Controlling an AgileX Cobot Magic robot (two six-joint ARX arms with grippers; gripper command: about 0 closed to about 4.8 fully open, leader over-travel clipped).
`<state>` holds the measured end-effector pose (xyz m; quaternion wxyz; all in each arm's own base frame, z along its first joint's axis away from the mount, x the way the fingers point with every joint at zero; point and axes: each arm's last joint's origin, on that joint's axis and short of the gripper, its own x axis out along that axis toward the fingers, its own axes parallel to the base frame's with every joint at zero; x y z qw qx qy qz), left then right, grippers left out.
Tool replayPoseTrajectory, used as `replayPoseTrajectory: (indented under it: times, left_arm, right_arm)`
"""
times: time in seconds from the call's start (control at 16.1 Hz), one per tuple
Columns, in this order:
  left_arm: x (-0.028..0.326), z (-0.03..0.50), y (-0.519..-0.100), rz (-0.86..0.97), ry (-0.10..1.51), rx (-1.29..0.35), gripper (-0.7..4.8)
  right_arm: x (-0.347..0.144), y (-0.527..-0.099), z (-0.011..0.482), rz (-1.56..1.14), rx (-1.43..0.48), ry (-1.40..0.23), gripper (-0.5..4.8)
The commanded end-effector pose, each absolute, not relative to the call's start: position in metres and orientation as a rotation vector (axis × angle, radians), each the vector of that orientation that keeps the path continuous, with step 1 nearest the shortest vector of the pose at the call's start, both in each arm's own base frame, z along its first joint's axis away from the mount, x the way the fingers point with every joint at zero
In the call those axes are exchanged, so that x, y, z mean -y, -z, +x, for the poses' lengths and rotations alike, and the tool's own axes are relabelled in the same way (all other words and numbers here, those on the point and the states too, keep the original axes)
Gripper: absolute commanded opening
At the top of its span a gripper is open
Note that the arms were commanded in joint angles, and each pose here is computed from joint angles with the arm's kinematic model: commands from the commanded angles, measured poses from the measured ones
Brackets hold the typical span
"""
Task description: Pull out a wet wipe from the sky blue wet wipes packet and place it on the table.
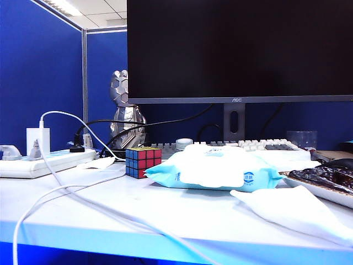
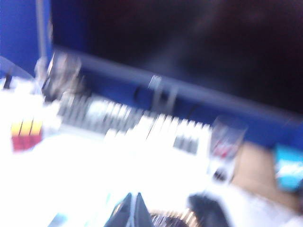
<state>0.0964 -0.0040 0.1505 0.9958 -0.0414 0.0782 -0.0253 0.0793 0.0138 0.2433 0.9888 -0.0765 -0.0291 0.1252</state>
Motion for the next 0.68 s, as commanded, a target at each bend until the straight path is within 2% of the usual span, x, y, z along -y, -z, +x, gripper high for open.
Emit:
replayPoseTrajectory:
  times: [0.06,0.5,0.68]
  left_arm:
    - [0.004,0.096,-0.149,-0.085,0.05,-0.162,-0.01]
    - [0.004,0.096,-0.149,-0.085,0.05,-0.162,-0.01]
    - [0.004,0.096,-0.149,-0.085,0.05,-0.162,-0.01]
  right_arm:
    - [-0.014,-0.229,0.082,-0.13,0.1,-0.252,0.03]
    - [-0.014,-0.188,0.089,-0.078,0.003,-0.237,0.03]
    - [-0.011,-0.17,0.093,-0.009,-0.086,-0.112,0.03]
